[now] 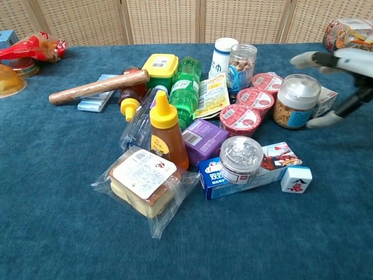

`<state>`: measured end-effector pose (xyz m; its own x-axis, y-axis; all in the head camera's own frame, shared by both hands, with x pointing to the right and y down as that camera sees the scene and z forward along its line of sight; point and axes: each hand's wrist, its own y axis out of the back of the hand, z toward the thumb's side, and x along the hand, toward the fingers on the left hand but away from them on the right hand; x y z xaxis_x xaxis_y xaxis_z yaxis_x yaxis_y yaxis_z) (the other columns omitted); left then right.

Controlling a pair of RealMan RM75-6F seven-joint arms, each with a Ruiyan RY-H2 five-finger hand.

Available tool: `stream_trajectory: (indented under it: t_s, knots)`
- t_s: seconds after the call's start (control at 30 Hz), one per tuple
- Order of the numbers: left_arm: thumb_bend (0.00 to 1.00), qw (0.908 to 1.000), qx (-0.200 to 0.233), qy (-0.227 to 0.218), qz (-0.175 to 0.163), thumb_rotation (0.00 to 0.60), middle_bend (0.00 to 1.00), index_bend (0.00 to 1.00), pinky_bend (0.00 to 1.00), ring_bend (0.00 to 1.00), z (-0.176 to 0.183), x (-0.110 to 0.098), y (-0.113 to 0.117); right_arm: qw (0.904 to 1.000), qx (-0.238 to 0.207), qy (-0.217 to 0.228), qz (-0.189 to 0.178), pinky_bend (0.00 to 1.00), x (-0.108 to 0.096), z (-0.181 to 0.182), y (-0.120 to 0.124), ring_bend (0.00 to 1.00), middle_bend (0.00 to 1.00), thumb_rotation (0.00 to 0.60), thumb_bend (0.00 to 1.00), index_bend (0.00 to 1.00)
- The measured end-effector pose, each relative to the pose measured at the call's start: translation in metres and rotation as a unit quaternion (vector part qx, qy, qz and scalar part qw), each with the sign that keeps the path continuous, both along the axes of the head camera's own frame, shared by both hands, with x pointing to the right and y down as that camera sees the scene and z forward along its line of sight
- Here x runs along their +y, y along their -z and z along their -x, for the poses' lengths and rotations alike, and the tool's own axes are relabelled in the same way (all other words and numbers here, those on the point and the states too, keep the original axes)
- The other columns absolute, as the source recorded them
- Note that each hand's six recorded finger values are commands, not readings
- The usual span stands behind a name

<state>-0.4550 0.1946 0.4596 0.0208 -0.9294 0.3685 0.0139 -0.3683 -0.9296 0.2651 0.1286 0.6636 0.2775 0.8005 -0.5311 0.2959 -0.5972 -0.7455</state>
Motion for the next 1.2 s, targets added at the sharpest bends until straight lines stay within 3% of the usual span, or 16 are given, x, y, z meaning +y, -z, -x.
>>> stream_trajectory:
  t_s: [0.27,0.3,0.37,0.43,0.53,0.63,0.9,1.2]
  knots:
    - [0.03,1.0000,0.001,0.006,-0.005,0.600,0.00,0.10,0.00,0.00,0.003,-0.002,0.003,0.9998,0.017,-0.004,0.008,0.02,-0.017,0.017,-0.024,0.00,0.01,0.600,0.00,0.01]
    - [0.03,1.0000,0.001,0.006,-0.005,0.600,0.00,0.10,0.00,0.00,0.004,-0.002,0.003,0.9998,0.018,-0.006,0.006,0.11,-0.017,0.016,-0.025,0.01,0.08,0.600,0.00,0.04]
    - [0.03,1.0000,0.000,0.007,-0.005,0.600,0.00,0.10,0.00,0.00,0.004,-0.002,0.003,0.9997,0.022,-0.011,-0.003,0.33,-0.018,0.014,-0.027,0.12,0.29,0.600,0.00,0.14]
    - [0.03,1.0000,0.000,0.007,-0.003,0.600,0.00,0.10,0.00,0.00,0.004,-0.002,0.002,0.9995,0.022,-0.018,-0.014,0.59,-0.019,0.011,-0.028,0.37,0.58,0.600,0.00,0.33]
    - [0.03,1.0000,-0.001,0.005,-0.002,0.600,0.00,0.10,0.00,0.00,0.004,-0.002,0.001,0.9991,0.014,-0.027,-0.028,0.71,-0.018,0.008,-0.026,0.51,0.73,0.600,0.00,0.45]
    - [0.03,1.0000,0.000,0.004,-0.002,0.600,0.00,0.10,0.00,0.00,0.003,-0.001,0.001,0.9984,0.001,-0.034,-0.047,0.73,-0.018,0.006,-0.020,0.55,0.77,0.600,0.00,0.50]
    - [0.03,1.0000,0.000,0.002,-0.001,0.600,0.00,0.10,0.00,0.00,0.001,-0.001,0.000,0.9968,-0.015,-0.037,-0.070,0.73,-0.019,0.003,-0.003,0.55,0.78,0.600,0.00,0.51]
    - [0.03,1.0000,0.002,0.001,-0.001,0.600,0.00,0.10,0.00,0.00,0.000,-0.001,0.000,0.9909,-0.050,-0.042,-0.117,0.73,-0.038,0.019,0.041,0.55,0.78,0.600,0.00,0.51]
